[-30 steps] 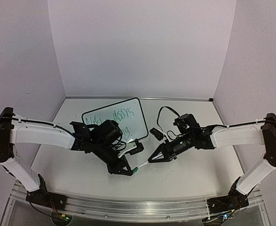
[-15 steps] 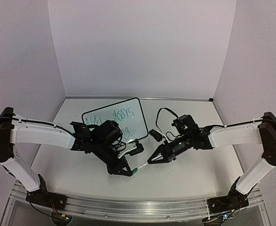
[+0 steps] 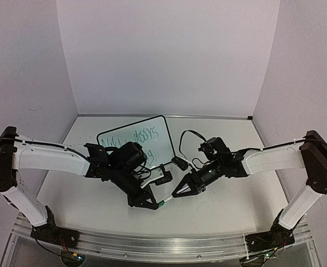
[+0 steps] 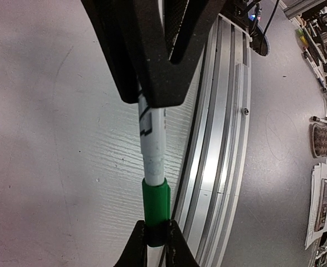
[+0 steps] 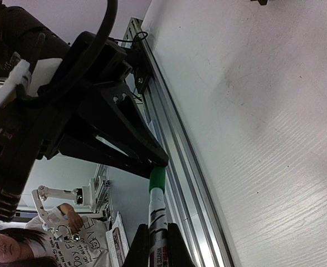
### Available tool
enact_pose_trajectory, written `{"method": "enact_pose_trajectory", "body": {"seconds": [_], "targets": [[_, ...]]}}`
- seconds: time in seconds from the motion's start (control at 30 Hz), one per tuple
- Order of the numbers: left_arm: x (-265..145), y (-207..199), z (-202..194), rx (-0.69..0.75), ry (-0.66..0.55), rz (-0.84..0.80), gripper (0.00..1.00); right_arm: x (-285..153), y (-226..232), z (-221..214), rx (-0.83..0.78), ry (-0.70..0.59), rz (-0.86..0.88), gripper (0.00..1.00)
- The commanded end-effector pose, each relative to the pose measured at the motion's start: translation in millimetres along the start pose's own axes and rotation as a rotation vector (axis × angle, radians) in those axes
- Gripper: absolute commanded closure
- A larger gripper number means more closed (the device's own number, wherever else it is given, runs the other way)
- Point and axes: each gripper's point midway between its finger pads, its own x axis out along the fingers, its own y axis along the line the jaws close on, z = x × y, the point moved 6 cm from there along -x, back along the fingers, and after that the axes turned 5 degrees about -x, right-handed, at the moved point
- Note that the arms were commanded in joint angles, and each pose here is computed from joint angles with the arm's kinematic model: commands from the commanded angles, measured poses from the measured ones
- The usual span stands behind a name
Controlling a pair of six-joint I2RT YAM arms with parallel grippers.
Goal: Write a sentence on the whiteboard
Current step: Insert the whiteboard marker without the cap into the pen cap.
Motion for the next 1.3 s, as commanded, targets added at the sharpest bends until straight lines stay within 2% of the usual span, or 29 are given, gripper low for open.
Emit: {"method": "enact_pose_trajectory", "body": {"seconds": [0.0,0.53,1.27], "targets": [[-9,-11,26,0.082,-0.076,-0.027,1.00,5,9,6,-0.052,0.015,0.043,1.00],[-14,-23,55,0.161,-0.153,-0.085,1.00,11,23,5,-0.085,0.054,0.106,1.00],[-17,-35,83,0.182,-0.248,-0.177,1.00,13,27,6,-0.113,0.049,0.097,1.00]]}}
